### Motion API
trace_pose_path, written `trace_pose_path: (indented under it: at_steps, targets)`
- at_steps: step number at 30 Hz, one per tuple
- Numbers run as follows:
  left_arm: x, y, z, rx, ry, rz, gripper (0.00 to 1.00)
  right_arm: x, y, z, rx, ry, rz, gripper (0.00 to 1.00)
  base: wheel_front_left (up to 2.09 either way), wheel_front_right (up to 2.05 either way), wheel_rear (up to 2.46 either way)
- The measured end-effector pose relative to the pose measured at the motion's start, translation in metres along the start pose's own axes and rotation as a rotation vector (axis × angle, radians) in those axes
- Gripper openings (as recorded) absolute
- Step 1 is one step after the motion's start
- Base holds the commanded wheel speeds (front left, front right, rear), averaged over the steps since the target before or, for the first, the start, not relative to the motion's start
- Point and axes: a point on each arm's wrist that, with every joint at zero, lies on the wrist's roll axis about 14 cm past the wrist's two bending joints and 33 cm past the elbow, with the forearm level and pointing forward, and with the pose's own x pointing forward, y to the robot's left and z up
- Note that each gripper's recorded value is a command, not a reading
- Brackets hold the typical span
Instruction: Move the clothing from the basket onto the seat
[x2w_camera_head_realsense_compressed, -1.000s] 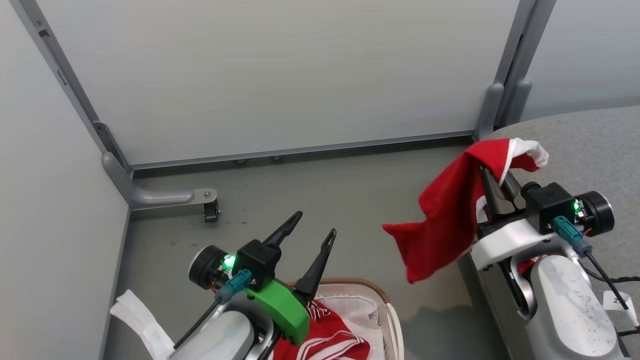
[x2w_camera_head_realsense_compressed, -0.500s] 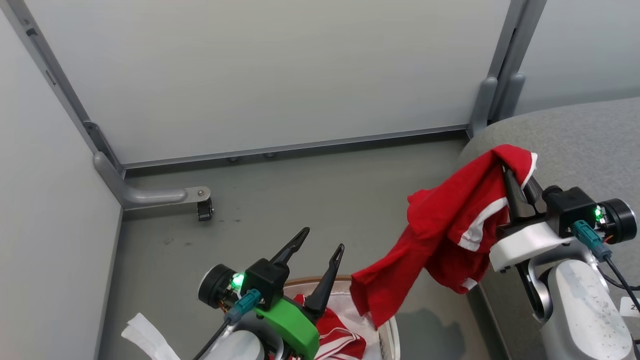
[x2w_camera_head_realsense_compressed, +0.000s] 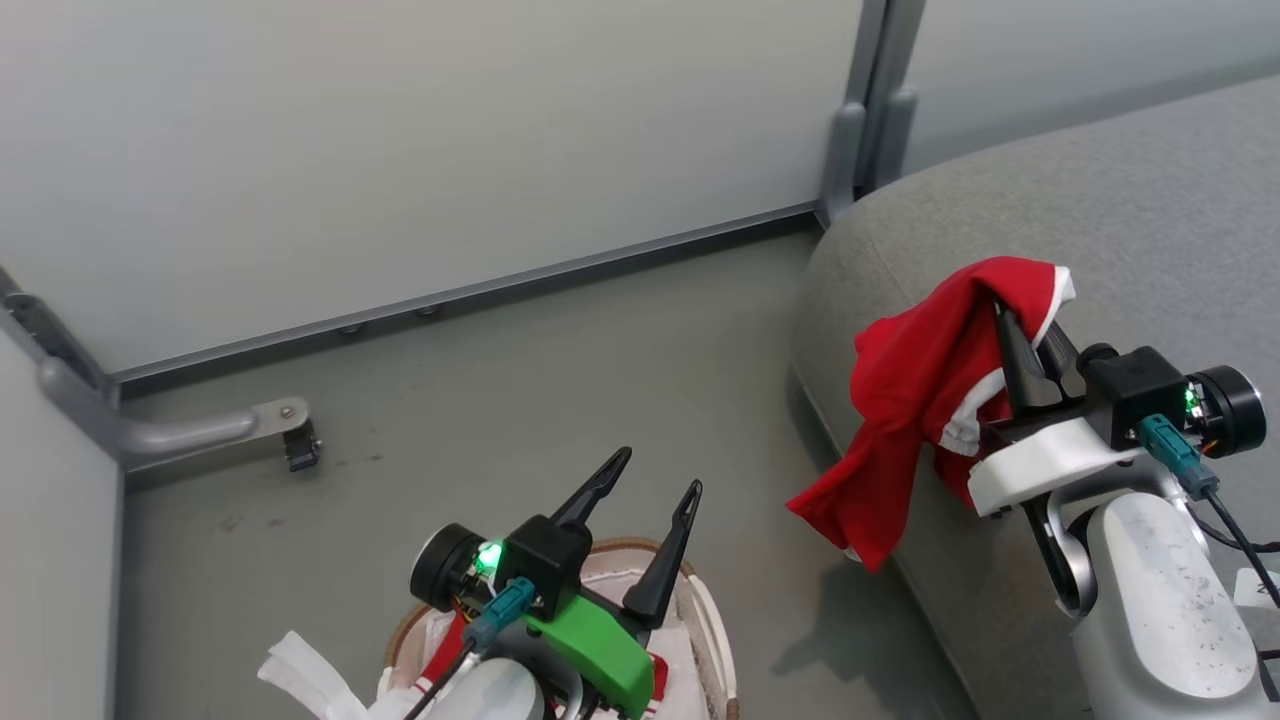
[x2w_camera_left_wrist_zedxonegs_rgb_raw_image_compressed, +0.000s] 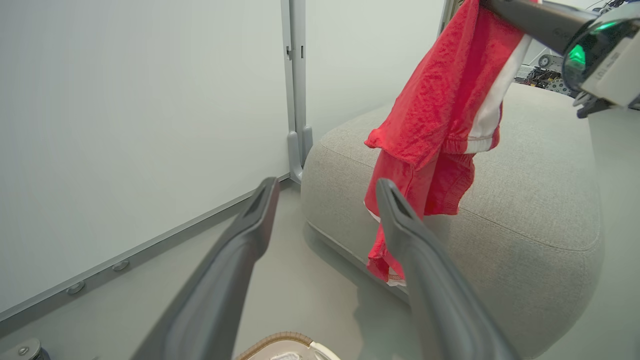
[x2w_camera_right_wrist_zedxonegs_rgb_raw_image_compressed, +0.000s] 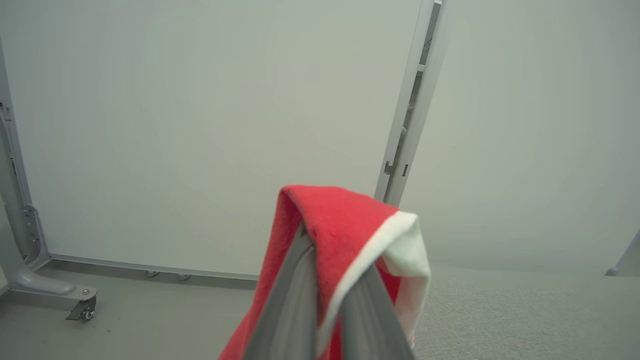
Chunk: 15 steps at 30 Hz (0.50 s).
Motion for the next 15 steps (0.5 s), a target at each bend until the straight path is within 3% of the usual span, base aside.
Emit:
trace_pose_path:
  at_steps: [9,15]
  targets:
    - [0.027,-0.030,-0.019,-0.013,0.042,-0.145,1.00,-0.027,-0.053,-0.009,-0.048,0.051,-0.142,0.00,0.00,0.00,0.00]
    - [0.037,-0.040,-0.032,-0.032,0.066,-0.199,1.00,-0.038,-0.070,-0.019,-0.065,0.094,-0.192,0.00,0.00,0.00,0.00]
